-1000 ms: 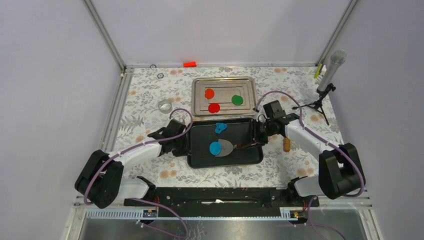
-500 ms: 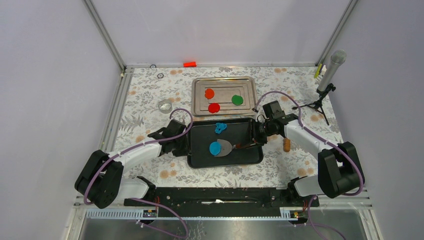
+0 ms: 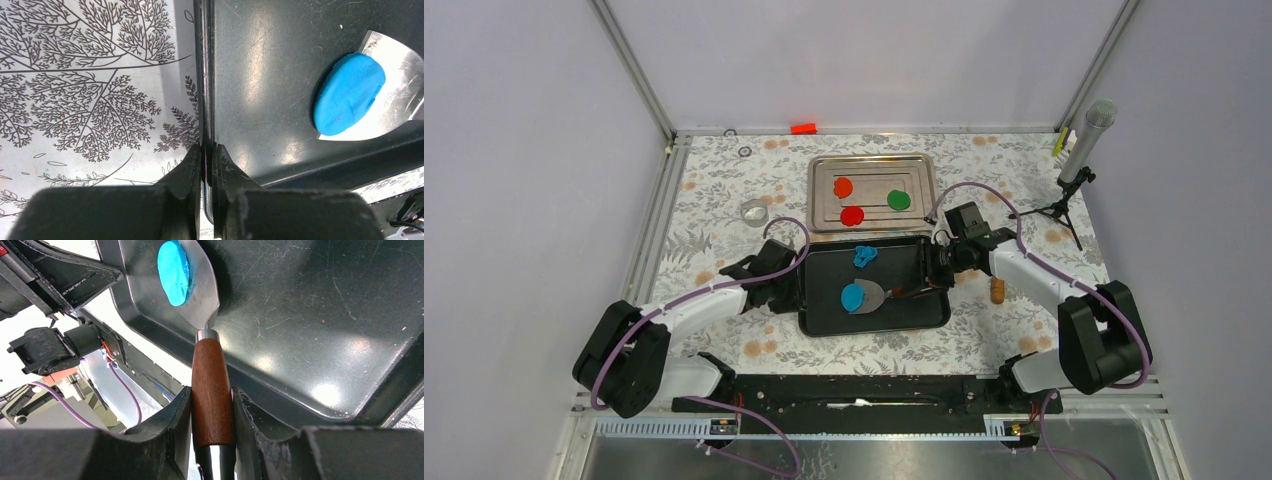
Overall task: Roll out the dumpling wrappers from the dough
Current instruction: Scoop the dumpling wrapper from the work surface.
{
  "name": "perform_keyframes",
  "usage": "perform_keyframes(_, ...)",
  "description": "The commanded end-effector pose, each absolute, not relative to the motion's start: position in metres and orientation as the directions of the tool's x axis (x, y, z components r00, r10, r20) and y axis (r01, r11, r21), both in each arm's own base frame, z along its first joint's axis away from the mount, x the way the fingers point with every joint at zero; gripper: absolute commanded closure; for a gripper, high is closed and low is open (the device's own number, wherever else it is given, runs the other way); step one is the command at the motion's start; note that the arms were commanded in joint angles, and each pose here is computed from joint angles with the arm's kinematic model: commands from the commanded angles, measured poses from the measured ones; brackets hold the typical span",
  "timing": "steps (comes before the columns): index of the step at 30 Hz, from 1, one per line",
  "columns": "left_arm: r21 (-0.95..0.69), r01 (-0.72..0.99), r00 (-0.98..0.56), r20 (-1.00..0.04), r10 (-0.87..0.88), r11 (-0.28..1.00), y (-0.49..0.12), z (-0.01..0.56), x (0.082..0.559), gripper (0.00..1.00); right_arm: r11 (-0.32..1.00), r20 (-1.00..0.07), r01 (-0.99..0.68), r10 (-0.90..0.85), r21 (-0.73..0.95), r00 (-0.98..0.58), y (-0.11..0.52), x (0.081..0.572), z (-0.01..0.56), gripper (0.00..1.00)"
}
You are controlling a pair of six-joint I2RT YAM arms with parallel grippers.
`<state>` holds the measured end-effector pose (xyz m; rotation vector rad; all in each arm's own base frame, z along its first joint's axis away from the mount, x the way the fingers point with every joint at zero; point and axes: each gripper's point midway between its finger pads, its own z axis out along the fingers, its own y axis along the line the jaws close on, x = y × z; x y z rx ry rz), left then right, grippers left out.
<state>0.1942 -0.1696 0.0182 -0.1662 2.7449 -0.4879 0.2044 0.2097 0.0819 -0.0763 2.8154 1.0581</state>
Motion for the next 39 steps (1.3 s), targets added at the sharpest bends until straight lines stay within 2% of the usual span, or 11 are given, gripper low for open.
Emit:
perform_keyframes(1, -0.352, -0.008, -0.960, -0.258, -0.105, 0.936, -0.171, 0.012, 0.170, 1.00, 0.834, -0.086, -0.071, -0.028, 0.547, -0.996, 0.194, 0.187, 0.053, 1.00)
perform_keyframes(20, -0.300, -0.039, -0.953, -0.274, -0.126, 0.953, -0.159, 0.010, 0.171, 1.00, 0.914, -0.143, -0.099, -0.046, 0.394, -0.989, 0.166, 0.193, 0.063, 1.00)
perform_keyframes(39, -0.321, -0.029, -0.951, -0.284, -0.125, 0.947, -0.163, 0.014, 0.174, 1.00, 0.848, -0.071, -0.057, -0.023, 0.527, -0.997, 0.191, 0.186, 0.046, 1.00)
